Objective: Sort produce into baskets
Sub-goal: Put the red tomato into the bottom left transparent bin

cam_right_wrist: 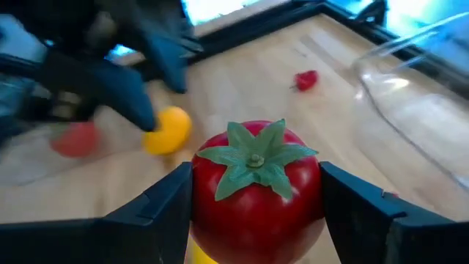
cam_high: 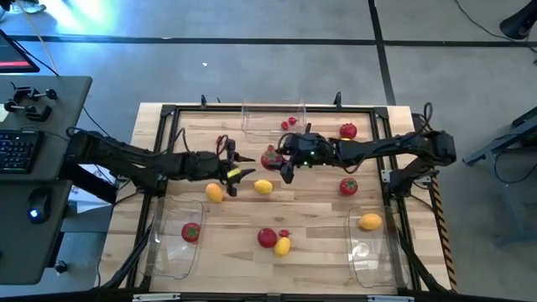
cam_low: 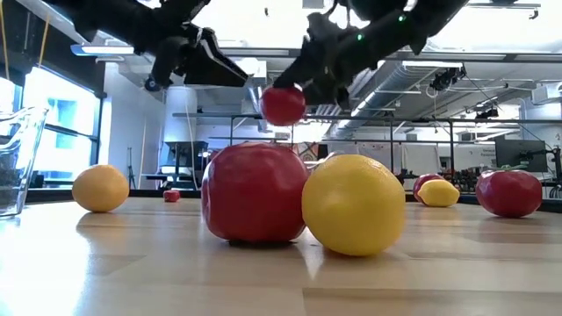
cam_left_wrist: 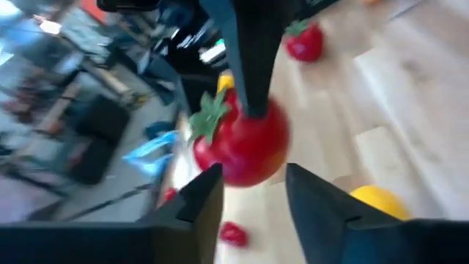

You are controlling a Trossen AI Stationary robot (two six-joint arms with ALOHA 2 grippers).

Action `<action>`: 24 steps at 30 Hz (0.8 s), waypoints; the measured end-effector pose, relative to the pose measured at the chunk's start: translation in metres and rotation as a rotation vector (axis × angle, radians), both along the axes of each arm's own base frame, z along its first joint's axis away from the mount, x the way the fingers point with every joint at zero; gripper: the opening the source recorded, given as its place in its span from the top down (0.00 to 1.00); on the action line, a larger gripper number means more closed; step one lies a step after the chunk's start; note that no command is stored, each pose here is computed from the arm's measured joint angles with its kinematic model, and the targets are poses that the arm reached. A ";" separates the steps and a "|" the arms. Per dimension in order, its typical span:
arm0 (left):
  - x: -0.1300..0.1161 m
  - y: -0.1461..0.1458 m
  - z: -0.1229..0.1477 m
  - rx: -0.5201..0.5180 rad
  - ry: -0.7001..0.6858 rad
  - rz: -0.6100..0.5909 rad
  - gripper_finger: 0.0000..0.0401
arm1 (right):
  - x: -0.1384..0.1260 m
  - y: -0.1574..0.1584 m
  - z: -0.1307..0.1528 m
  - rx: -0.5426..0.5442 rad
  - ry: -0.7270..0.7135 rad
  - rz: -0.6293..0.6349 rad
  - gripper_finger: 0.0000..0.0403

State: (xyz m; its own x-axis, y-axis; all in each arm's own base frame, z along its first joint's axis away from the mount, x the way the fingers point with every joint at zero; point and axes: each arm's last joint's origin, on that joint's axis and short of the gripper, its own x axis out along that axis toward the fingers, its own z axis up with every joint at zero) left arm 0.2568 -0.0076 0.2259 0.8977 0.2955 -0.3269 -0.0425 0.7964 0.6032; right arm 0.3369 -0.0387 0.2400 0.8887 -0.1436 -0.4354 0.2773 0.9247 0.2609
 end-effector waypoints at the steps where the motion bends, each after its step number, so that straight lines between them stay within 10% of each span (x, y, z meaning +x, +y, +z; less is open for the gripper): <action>1: 0.000 -0.003 0.000 0.032 -0.003 0.021 0.61 | -0.002 0.000 0.004 0.022 -0.017 0.000 0.41; 10: -0.002 -0.029 0.008 0.216 -0.042 0.087 0.40 | -0.009 0.000 0.026 0.191 -0.135 0.041 0.41; 24: 0.002 -0.042 0.017 0.257 -0.166 0.089 0.37 | -0.006 0.003 0.039 0.312 -0.257 0.094 0.41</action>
